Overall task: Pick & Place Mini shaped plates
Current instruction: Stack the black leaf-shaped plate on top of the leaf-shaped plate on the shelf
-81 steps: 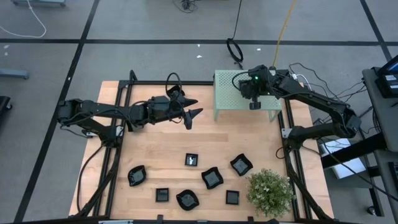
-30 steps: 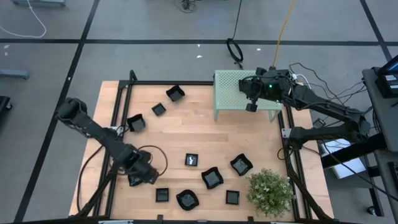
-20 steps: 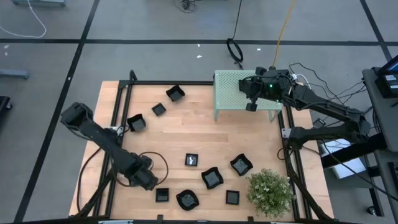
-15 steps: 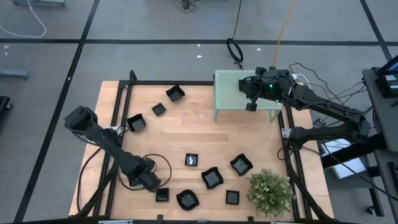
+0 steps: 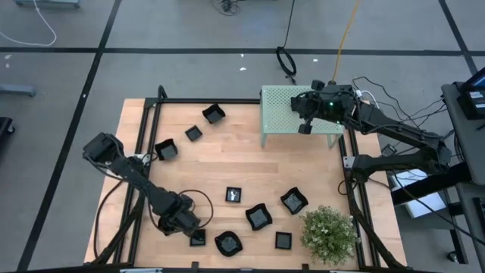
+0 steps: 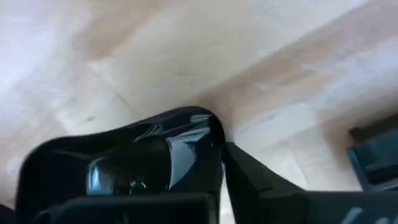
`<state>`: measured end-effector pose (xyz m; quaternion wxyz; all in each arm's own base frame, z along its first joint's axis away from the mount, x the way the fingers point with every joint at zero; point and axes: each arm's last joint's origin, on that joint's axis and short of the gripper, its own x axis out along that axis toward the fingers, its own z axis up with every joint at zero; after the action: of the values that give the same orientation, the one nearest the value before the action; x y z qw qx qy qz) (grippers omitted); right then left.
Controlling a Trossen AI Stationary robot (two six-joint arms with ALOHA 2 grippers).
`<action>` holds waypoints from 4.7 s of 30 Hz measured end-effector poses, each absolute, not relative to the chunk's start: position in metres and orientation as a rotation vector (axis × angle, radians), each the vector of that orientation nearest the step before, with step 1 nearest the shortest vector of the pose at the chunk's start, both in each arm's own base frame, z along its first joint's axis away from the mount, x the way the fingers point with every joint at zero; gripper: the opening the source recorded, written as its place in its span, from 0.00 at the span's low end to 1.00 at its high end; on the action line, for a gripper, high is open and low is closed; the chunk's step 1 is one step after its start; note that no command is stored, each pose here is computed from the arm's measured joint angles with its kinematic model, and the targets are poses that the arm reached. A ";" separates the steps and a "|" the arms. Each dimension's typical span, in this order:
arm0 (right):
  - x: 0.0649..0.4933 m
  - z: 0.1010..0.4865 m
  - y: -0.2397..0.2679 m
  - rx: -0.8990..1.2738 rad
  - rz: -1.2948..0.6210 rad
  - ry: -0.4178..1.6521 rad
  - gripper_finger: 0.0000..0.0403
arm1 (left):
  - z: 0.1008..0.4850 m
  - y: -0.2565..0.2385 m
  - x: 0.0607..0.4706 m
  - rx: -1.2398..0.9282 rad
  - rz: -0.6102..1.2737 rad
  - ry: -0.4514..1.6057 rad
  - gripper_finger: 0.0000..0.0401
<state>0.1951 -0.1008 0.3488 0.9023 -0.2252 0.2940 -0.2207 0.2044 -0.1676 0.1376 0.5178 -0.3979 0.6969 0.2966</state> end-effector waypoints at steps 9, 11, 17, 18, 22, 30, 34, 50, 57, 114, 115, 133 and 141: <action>0.195 0.349 -0.101 -0.465 -0.454 0.606 0.19 | 0.158 -0.156 0.211 -0.979 0.634 1.507 0.01; 0.195 0.349 -0.101 -0.465 -0.454 0.606 0.19 | 0.166 -0.151 0.213 -0.967 0.611 1.429 0.01; 0.195 0.349 -0.101 -0.465 -0.454 0.606 0.19 | 0.185 -0.128 0.222 -0.865 0.568 1.217 0.01; 0.195 0.349 -0.101 -0.465 -0.454 0.606 0.19 | 0.188 -0.122 0.224 -0.839 0.561 1.191 0.01; 0.195 0.349 -0.101 -0.465 -0.454 0.606 0.19 | 0.190 -0.100 0.236 -0.732 0.530 1.134 0.01; 0.195 0.348 -0.101 -0.465 -0.453 0.607 0.19 | 0.195 -0.050 0.263 -0.460 0.474 1.001 0.01; 0.197 0.337 -0.100 -0.454 -0.416 0.621 0.19 | 0.200 -0.026 0.275 -0.345 0.432 0.927 0.01; 0.212 0.313 -0.086 -0.339 -0.189 0.464 0.19 | 0.217 0.010 0.297 -0.048 0.312 0.719 0.01; 0.228 0.308 -0.080 -0.272 -0.136 0.428 0.19 | 0.199 0.009 0.306 -0.029 0.290 0.775 0.01; 0.357 0.128 -0.034 -0.457 0.316 0.597 0.19 | 0.318 -0.001 0.233 -0.412 0.225 0.271 0.47; 0.358 0.124 -0.032 -0.497 0.296 0.608 0.19 | 0.319 -0.001 0.233 -0.407 0.220 0.266 0.47; 0.362 0.116 -0.025 -0.640 0.105 0.671 0.34 | 0.318 -0.001 0.232 -0.326 0.208 0.284 0.47; 0.363 0.117 -0.026 -0.605 0.043 0.682 0.28 | 0.318 -0.001 0.232 -0.324 0.207 0.285 0.47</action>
<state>0.3626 -0.0262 0.1167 0.8978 -0.2919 0.3291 0.0208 0.2324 -0.0015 0.3184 0.9715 -0.1605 0.1410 0.1024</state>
